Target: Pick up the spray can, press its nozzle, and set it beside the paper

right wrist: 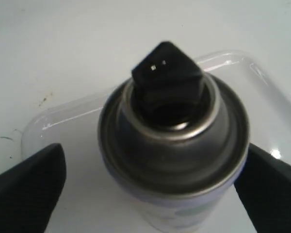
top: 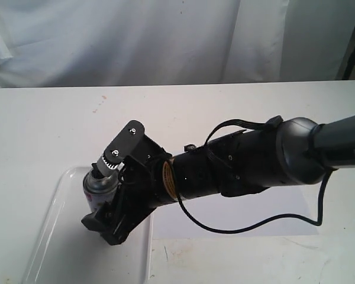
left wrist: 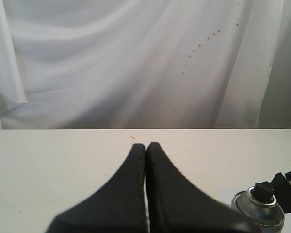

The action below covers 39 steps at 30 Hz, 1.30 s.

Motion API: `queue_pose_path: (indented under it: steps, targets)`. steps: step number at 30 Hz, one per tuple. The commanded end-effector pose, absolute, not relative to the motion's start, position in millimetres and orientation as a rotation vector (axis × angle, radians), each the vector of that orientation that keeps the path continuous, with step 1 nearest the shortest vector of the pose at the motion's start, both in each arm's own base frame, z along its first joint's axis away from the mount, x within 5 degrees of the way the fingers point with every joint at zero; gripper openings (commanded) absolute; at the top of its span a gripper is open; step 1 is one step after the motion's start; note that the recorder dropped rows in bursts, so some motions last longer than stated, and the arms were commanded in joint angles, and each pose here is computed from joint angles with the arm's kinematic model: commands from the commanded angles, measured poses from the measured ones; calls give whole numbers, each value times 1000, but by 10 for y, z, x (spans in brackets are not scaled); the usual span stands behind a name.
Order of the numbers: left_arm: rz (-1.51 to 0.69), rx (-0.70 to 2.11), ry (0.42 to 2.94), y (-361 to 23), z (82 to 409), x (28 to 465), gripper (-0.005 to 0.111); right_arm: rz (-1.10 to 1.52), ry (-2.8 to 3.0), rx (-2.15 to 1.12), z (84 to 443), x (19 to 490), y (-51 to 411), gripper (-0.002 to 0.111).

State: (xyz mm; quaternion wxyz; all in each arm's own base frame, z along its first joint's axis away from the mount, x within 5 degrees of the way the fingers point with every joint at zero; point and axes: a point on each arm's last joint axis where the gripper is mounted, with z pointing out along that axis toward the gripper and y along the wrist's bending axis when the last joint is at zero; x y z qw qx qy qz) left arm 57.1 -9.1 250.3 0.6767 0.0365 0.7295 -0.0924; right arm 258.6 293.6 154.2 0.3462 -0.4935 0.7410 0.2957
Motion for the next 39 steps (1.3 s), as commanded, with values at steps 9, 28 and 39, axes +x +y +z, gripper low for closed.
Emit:
queue_pose_path:
  steps: [9, 28, 39]
  targets:
    - [-205, 84, 1629, -90, 2503, 567, 0, 711, 2123, -1200, 1628, 2720, 2481, 84]
    - [-202, 87, 1628, -90, 2503, 567, 0, 240, 2359, -30, 1842, 2904, 555, 0]
    - [-207, 85, 1620, -91, 2511, 567, 0, -125, 2001, 516, 2359, 2418, -150, 0]
